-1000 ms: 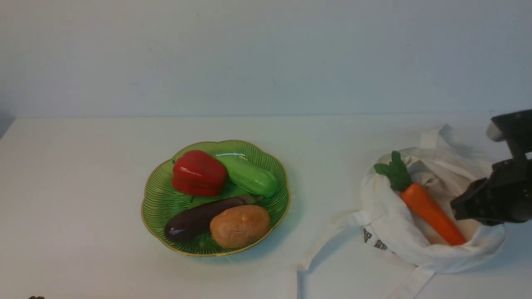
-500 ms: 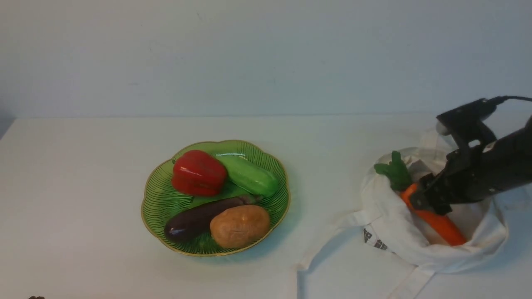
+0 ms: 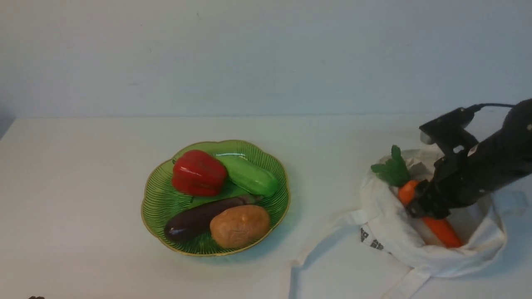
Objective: Take vegetables from cloth bag on white table place on plate.
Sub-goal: 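Take the carrot out of the cloth bag and place it on the plate with the right gripper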
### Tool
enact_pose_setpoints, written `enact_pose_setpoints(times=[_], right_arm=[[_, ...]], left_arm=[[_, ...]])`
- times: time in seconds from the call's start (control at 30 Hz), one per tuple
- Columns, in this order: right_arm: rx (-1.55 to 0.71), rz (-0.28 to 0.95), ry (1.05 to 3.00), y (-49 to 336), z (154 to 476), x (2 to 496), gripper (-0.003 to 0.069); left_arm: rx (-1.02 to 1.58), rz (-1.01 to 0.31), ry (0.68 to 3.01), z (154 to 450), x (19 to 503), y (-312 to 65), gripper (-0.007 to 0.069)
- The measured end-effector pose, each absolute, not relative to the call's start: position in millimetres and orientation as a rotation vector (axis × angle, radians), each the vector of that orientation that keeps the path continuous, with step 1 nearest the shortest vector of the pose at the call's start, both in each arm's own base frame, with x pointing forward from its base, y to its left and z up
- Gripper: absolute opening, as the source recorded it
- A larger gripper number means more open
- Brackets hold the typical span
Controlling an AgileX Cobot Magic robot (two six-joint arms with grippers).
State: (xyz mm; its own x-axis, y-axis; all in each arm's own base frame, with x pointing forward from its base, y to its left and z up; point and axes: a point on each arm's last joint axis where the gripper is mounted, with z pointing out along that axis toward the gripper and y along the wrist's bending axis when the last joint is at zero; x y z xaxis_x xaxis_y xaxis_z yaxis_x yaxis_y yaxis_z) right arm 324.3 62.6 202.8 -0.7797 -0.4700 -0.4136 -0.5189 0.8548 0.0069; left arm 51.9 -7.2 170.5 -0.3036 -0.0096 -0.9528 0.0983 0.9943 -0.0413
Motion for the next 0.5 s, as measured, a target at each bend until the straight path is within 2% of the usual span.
enact_pose_setpoints(times=[0.27, 0.4, 0.5], right_arm=[[-0.737, 0.175, 2.467, 64, 282, 313, 0.0333], [-0.681, 0.273, 2.356, 76, 316, 309, 0.0333], [-0.693, 0.414, 2.245, 104, 343, 307, 0.0333]], left_arm=[[0.064, -0.107, 1.877, 171, 52, -7, -0.0008], [0.064, -0.107, 1.877, 171, 52, -7, -0.0008], [0.064, -0.107, 1.877, 171, 52, -7, -0.0008]])
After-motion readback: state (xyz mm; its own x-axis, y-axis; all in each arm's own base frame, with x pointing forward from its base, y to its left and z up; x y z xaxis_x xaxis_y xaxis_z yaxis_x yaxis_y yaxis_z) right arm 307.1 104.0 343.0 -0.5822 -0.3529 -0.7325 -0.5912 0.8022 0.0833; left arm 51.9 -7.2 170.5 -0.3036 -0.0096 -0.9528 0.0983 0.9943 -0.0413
